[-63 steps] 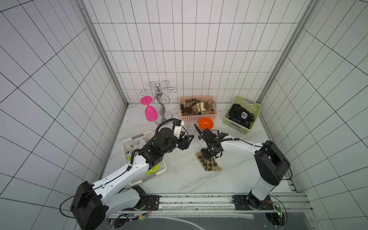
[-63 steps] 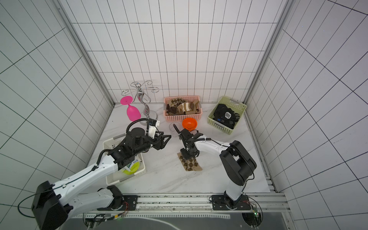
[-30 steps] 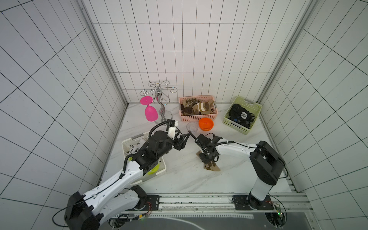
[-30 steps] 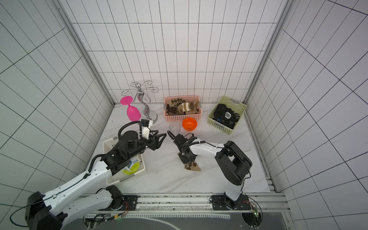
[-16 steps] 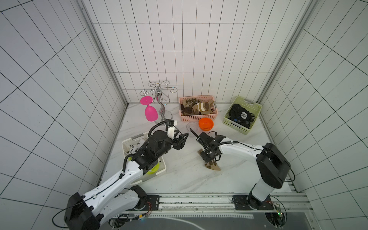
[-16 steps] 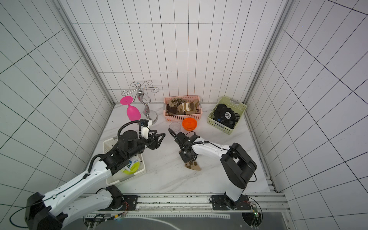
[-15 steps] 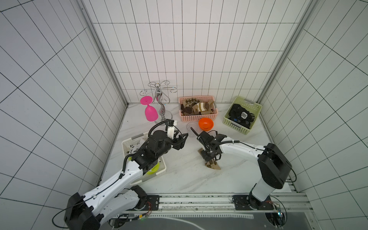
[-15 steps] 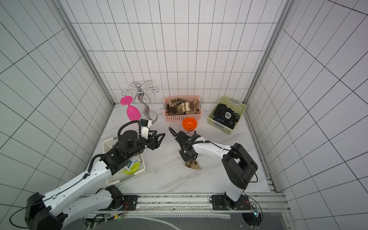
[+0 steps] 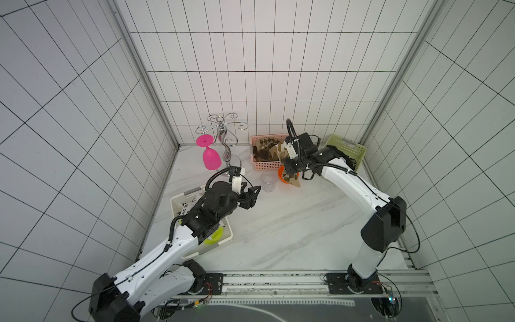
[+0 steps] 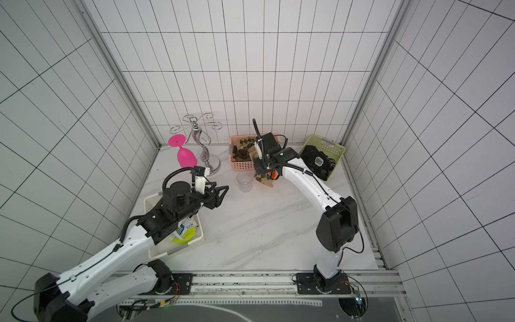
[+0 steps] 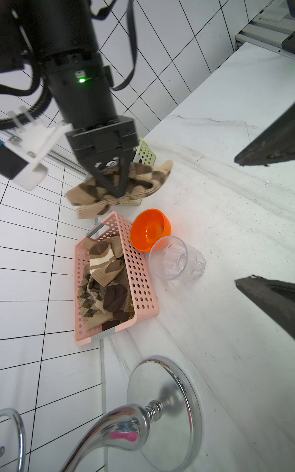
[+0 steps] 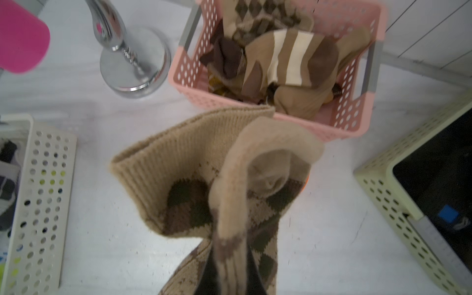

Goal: Sort the socks into the basket by color
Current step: Pick up the sock at the center of the board, then place the sock in the bin.

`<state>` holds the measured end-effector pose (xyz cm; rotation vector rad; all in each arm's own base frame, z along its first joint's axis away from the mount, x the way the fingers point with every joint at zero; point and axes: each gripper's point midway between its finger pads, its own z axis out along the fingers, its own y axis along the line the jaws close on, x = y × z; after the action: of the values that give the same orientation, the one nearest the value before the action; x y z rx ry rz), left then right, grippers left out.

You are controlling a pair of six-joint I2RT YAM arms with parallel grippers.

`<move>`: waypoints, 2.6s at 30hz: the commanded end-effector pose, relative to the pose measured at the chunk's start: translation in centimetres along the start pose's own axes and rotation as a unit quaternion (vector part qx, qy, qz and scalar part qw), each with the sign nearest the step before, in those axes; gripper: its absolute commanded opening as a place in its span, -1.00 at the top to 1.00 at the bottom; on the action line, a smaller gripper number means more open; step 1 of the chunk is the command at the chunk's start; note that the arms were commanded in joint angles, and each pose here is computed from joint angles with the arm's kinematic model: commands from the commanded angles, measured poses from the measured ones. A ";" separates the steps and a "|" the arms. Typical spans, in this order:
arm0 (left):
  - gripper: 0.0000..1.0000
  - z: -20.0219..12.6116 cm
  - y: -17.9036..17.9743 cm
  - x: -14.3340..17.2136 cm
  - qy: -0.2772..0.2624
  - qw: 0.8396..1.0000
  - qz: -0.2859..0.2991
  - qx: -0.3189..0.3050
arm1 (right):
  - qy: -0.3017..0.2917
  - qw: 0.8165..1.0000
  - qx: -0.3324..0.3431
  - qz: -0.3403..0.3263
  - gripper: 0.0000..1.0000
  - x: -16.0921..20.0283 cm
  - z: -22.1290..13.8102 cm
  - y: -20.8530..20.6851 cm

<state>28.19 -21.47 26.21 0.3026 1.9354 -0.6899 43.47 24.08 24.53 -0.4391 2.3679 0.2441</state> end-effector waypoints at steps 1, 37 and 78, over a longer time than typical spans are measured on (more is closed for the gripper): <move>-0.40 -0.5 -0.3 -1.4 -0.013 1.000 0.005 0.002 | -0.080 0.997 -0.003 0.004 1.00 -6.9 0.3 -1.6; -0.42 1.2 0.2 -1.8 0.012 1.000 -0.007 -0.006 | -0.135 0.991 0.007 0.000 0.54 -7.5 22.0 -10.9; -0.96 0.3 4.1 -4.7 -0.022 0.997 0.017 -0.073 | -0.128 0.989 0.065 0.047 -0.99 -8.1 5.2 -10.0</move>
<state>31.97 -18.91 26.97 0.2496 1.9704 -0.5545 58.71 18.83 28.12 -0.2229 2.0450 0.2165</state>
